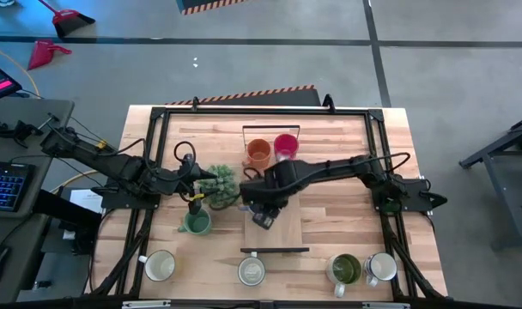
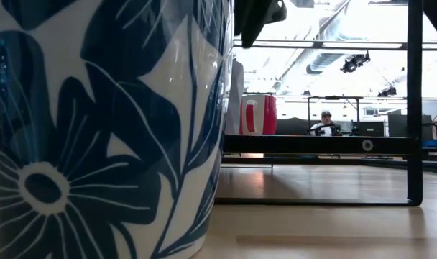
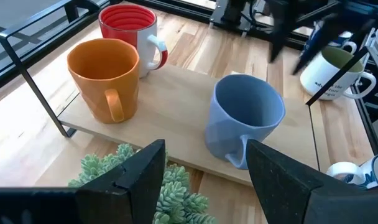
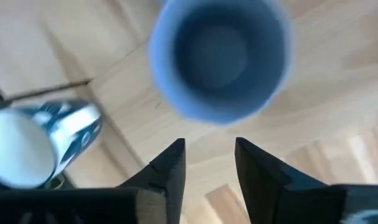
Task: Place coffee mugs
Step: Put the purple mug on the shelf, then put the light green mug on the shelf
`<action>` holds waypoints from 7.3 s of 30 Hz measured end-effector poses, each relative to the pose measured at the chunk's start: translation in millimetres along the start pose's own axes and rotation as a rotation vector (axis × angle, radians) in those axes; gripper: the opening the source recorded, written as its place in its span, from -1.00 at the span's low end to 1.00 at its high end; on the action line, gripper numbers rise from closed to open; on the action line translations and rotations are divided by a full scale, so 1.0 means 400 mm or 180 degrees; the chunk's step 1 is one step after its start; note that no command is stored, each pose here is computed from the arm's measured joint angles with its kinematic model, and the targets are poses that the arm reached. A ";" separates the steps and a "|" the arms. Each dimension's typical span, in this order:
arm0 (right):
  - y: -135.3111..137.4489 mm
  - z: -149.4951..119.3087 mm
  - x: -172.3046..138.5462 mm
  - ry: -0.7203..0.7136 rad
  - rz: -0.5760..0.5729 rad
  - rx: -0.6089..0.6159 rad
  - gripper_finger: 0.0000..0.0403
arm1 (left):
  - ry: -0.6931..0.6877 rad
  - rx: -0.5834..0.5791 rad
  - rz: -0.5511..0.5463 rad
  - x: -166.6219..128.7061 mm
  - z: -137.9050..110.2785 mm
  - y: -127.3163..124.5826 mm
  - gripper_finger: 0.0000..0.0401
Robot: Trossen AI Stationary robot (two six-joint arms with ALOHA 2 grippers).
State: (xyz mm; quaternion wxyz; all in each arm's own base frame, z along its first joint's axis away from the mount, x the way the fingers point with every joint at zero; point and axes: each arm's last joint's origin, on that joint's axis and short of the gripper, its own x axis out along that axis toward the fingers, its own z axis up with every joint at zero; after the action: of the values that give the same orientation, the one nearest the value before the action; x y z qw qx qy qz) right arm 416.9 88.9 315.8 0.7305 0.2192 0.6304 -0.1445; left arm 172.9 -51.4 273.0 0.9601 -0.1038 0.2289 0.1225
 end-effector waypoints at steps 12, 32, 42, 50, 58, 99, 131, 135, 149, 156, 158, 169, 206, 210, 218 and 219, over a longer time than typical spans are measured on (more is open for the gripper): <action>0.074 -0.024 0.045 -0.0072 0.0143 -0.0124 -0.65 | 0.0013 0.0066 0.0006 0.000 -0.001 0.001 0.06; 0.043 0.033 0.137 -0.0009 -0.0191 0.0019 -0.65 | 0.0038 0.0059 -0.0065 0.000 -0.001 -0.001 0.06; 0.019 0.054 0.136 0.0066 -0.0115 0.0074 -0.65 | 0.0066 0.0069 -0.0091 0.000 -0.003 -0.002 0.06; 0.061 0.060 0.135 -0.0129 0.0304 -0.0057 -0.65 | 0.0069 0.0149 -0.0089 0.000 -0.003 -0.001 0.06; 0.051 0.085 0.133 -0.0392 0.0245 0.0017 -0.65 | 0.0070 0.0148 -0.0088 0.000 -0.003 -0.001 0.06; -0.044 0.133 0.131 -0.0431 -0.0252 0.0242 -0.65 | 0.0069 0.0141 -0.0088 0.000 -0.003 -0.001 0.06; -0.015 -0.113 -0.185 -0.1034 -0.0557 -0.0639 -0.65 | 0.0184 0.0062 -0.0309 -0.002 -0.006 -0.005 0.06; -0.074 -0.171 -0.270 -0.1480 -0.0787 -0.0490 -0.65 | 0.0171 0.0041 -0.0314 -0.002 -0.005 -0.006 0.06; -0.289 -0.388 -0.190 -0.1941 0.0110 -0.0185 -0.65 | 0.0442 0.0168 -0.0414 -0.003 -0.022 -0.002 0.06; -0.339 -0.459 -0.094 -0.1889 0.0640 -0.0118 -0.65 | 0.1638 -0.0414 -0.0509 -0.021 -0.086 0.017 0.06; -0.348 -0.472 -0.077 -0.1830 0.0676 -0.0122 -0.65 | 0.1867 -0.0658 -0.0438 -0.026 -0.097 0.022 0.06; -0.391 -0.513 -0.014 -0.1398 0.0365 -0.0201 -0.65 | 0.2493 -0.1149 0.0014 0.032 -0.139 0.000 0.07; -0.410 -0.528 -0.006 -0.1174 0.0033 -0.0682 -0.65 | 0.3039 -0.1175 0.0637 0.145 -0.202 0.000 -0.94; -0.420 -0.534 -0.004 -0.1122 -0.0121 -0.0693 -0.65 | 0.2998 -0.1192 0.0595 0.147 -0.200 -0.003 -0.96; -0.428 -0.539 -0.002 -0.1061 -0.0242 -0.0694 -0.65 | 0.2590 -0.1152 0.0131 0.123 -0.110 -0.030 -0.96; -0.428 -0.539 -0.002 -0.1062 -0.0240 -0.0684 -0.65 | 0.2560 -0.1174 0.0083 0.114 -0.094 -0.035 -0.96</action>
State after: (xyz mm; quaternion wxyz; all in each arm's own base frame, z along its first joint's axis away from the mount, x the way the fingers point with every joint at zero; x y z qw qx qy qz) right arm 148.5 49.6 269.6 0.8381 0.0893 0.5201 -0.1380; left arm 200.9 -65.6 220.9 0.7585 -0.3100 0.5598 0.1231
